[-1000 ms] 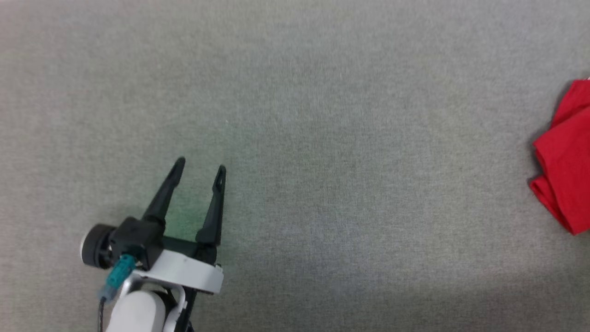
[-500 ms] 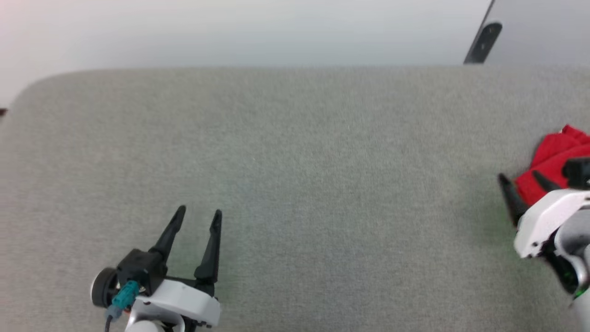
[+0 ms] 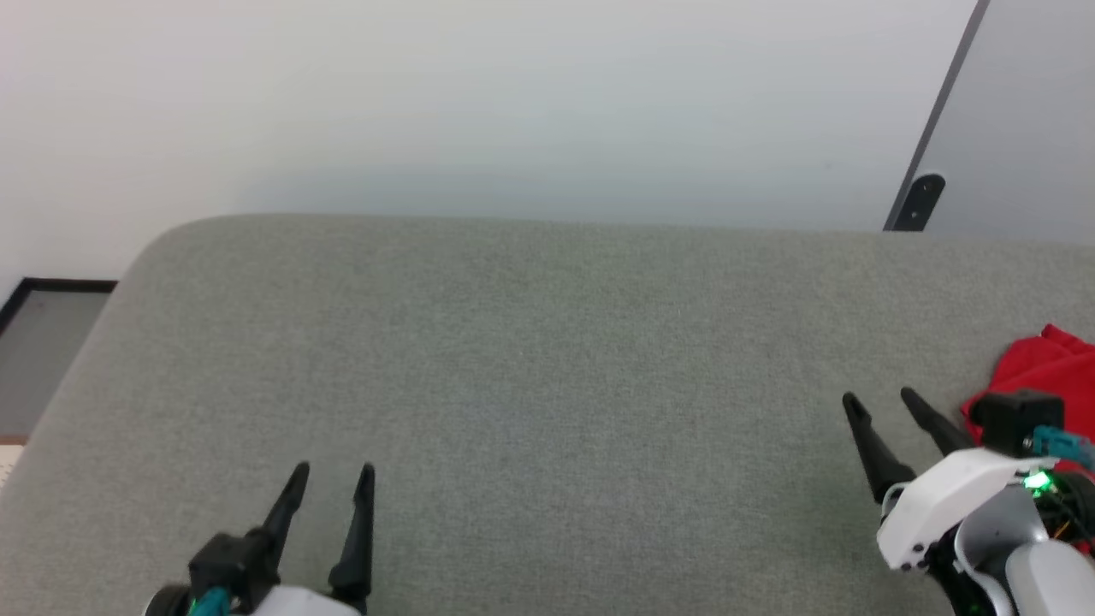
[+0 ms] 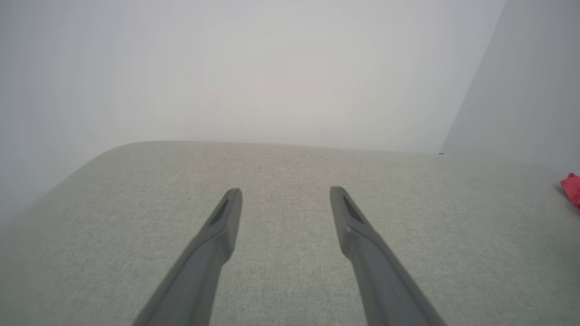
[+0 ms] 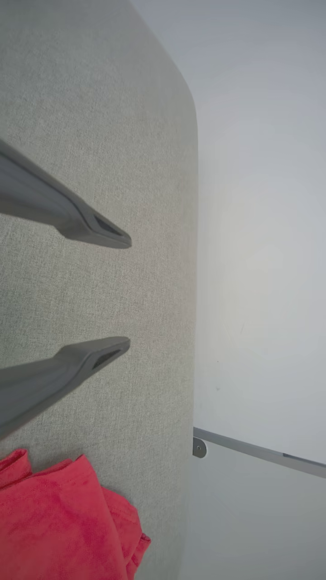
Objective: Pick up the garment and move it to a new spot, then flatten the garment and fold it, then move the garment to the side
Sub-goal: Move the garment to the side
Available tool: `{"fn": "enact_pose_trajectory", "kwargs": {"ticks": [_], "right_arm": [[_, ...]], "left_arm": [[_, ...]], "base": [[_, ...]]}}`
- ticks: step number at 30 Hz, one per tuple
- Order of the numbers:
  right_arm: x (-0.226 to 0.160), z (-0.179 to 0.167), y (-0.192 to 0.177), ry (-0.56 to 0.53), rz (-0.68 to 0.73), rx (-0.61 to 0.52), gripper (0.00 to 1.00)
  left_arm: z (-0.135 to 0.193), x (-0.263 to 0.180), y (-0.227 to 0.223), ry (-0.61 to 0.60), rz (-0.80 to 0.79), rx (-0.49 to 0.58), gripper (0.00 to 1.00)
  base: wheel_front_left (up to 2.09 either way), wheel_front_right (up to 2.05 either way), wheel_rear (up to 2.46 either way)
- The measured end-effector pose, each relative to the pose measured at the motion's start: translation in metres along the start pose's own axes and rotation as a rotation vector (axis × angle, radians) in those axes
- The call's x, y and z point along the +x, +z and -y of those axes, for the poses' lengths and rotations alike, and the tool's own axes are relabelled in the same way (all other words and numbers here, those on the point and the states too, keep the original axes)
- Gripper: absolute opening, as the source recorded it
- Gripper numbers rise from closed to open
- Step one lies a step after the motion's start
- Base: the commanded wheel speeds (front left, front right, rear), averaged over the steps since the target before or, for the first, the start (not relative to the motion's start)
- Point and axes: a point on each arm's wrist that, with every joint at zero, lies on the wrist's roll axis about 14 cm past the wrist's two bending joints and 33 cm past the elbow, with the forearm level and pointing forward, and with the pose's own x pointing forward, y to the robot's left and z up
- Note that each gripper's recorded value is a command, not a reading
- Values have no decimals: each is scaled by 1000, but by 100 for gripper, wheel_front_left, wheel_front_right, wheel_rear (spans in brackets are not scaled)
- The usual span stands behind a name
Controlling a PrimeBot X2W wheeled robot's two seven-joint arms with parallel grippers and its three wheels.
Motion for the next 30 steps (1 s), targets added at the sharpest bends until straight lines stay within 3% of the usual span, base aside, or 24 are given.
{"fn": "enact_pose_trajectory", "kwargs": {"ticks": [5, 17, 30], "right_arm": [[-16, -14, 2, 25, 23, 5, 100], [-67, 2, -22, -64, -46, 38, 100], [-74, 3, -18, -83, -51, 49, 100]], "left_arm": [[-10, -21, -7, 42, -22, 1, 100], [-18, -50, -6, 78, -27, 25, 100], [-13, -50, 2, 74, -14, 25, 100]], "base": [[0, 0, 0], [0, 0, 0], [0, 0, 0]]}}
